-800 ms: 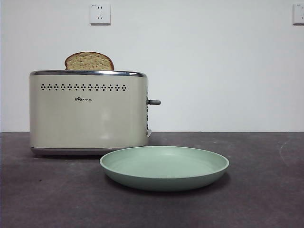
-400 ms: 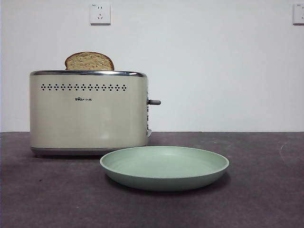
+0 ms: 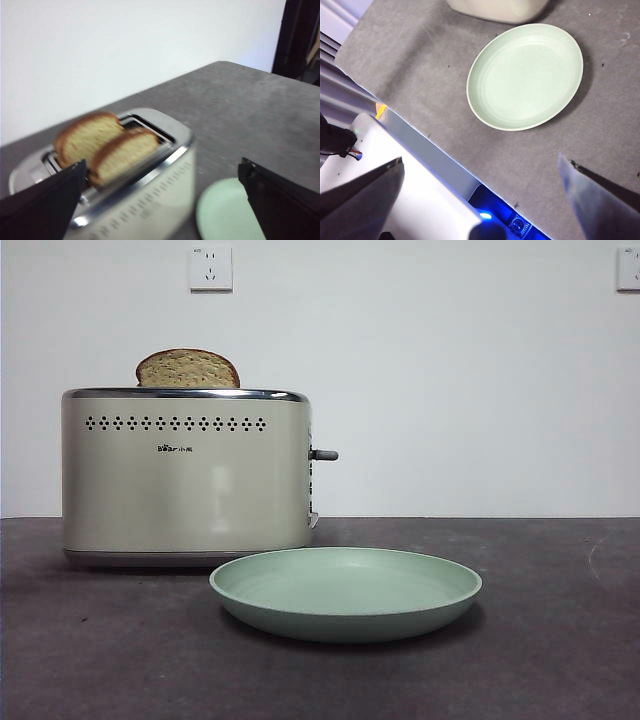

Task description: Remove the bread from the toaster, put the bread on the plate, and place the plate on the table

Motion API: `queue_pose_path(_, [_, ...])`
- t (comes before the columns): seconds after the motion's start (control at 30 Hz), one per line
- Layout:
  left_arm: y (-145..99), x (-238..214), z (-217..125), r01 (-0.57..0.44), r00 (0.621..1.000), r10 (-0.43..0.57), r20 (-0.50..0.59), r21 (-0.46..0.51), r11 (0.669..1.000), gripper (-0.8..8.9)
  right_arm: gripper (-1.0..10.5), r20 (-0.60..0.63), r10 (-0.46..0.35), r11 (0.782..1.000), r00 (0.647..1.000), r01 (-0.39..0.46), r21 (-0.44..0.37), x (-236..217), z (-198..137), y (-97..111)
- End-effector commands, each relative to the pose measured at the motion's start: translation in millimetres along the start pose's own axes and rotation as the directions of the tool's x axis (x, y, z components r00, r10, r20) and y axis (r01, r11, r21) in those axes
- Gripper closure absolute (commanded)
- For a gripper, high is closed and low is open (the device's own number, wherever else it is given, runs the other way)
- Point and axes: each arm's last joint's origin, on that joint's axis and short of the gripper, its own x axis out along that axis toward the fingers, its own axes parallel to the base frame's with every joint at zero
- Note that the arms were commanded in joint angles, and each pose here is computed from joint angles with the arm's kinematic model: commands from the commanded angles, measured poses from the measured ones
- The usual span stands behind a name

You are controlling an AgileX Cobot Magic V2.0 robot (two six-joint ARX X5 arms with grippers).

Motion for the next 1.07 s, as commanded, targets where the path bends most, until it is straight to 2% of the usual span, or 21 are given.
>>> queue_pose_path(0.03, [11,22,-2,-0.003,1.000,0.002,0.023,0.069,0.998,2.11,3.2,-0.002,0.002,1.000,1.000,-0.002,-0.003,1,1,-1])
queue_pose_path(0.43, [44,119,-25,0.034,0.993,-0.021,-0.117,0.108,0.994,2.12,3.2,-0.023,0.005,1.000,1.000,-0.004,0.013,6,3,-4])
queue_pose_path(0.73, [50,151,-43,0.052,0.980,-0.035,-0.197,0.081,0.995,2.34,3.2,-0.023,0.004,1.000,1.000,-0.004,0.013,6,3,-4])
queue_pose_path(0.77, [50,151,-43,0.047,0.978,-0.029,-0.205,0.085,0.995,2.91,3.2,-0.023,0.003,1.000,1.000,-0.003,0.012,6,3,-4])
queue_pose_path(0.93, [49,151,-44,0.037,0.976,-0.017,-0.215,0.087,0.996,7.27,3.2,-0.023,0.002,1.000,1.000,-0.002,0.012,6,3,-4])
queue_pose_path(1.0, [48,151,-45,0.040,0.974,-0.021,-0.227,0.080,0.996,8.20,3.2,-0.023,0.002,1.000,1.000,-0.002,0.012,6,3,-4])
queue_pose_path(1.07, [48,151,-46,0.042,0.971,-0.024,-0.237,0.073,0.996,8.22,3.2,-0.023,0.002,1.000,1.000,-0.002,0.012,6,3,-4])
